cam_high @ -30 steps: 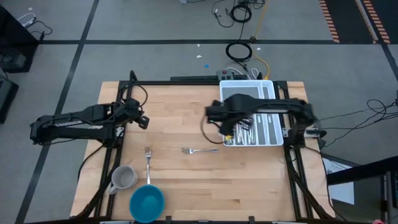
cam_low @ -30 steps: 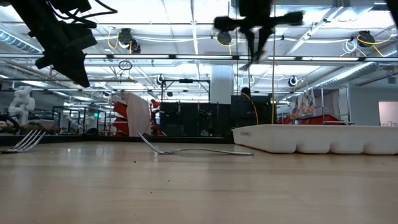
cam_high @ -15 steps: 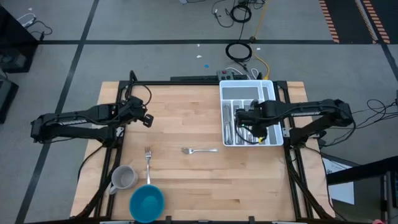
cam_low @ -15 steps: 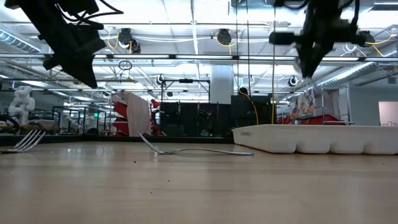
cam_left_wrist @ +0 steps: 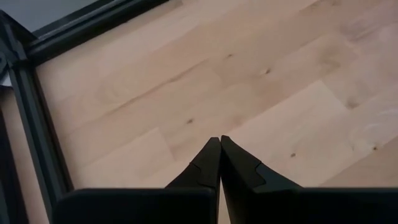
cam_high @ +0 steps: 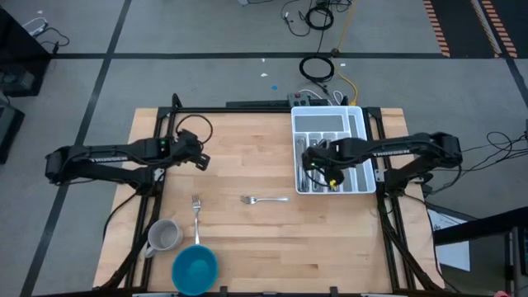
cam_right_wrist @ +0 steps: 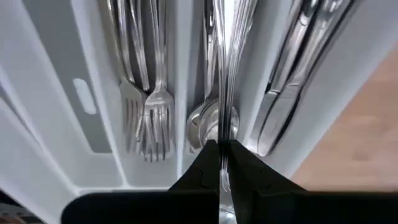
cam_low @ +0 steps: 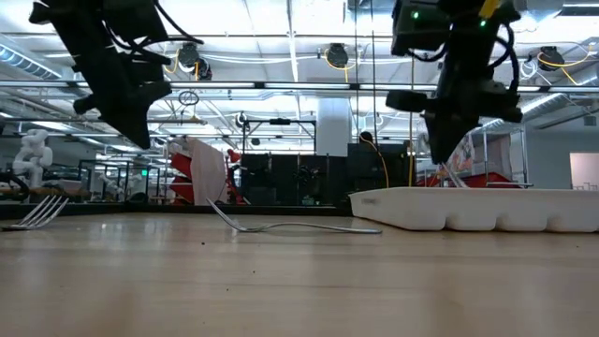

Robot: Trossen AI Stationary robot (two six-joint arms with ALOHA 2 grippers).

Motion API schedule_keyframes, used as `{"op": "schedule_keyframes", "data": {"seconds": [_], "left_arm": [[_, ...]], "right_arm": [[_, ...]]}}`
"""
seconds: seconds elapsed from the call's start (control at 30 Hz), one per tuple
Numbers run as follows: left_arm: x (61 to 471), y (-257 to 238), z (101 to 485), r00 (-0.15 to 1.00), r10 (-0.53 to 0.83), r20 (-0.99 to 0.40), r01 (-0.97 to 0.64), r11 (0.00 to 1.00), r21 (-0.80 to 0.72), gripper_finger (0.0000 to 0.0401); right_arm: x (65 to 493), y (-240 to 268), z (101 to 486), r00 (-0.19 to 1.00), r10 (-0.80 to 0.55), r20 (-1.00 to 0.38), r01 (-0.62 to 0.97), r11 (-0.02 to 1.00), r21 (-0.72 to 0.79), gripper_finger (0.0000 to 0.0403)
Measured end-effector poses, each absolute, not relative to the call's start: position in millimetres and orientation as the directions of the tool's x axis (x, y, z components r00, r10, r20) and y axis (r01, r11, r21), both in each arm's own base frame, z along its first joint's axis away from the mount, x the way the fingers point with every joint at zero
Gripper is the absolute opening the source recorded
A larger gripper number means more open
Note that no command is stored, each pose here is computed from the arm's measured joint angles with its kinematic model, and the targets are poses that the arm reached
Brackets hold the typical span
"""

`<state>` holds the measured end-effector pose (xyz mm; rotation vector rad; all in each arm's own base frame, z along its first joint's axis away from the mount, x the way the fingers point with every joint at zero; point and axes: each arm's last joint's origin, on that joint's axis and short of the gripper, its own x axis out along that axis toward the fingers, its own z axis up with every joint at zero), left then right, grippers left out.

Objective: Sort silverware
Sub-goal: Put the spoon into the silverware tray

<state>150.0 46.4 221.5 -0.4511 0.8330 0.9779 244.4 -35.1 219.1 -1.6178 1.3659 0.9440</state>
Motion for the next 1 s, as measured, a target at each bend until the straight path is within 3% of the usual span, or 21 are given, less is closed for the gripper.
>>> {"op": "schedule_keyframes", "data": {"seconds": [0.63,0.83,1.0], "left_arm": [[152,46,219,0.286,0.533,-0.797,-0.859,0.511,0.034,0.0013],[152,46,219,0.285,0.532,-0.797,-0.857,0.514,0.036,0.0013],[151,46,219,0.285,0.532,-0.797,-0.857,0.514,0.037,0.0013]], "right_arm": [[273,-44,167,0.073,-0.230,-0.971,-0.993,-0.105,-0.049,0.0000],[275,-52,160,0.055,-0.211,-0.976,-0.998,-0.020,-0.052,0.0001],[276,-55,162,0.072,-0.192,-0.979,-0.992,0.089,-0.090,0.0025]]}}
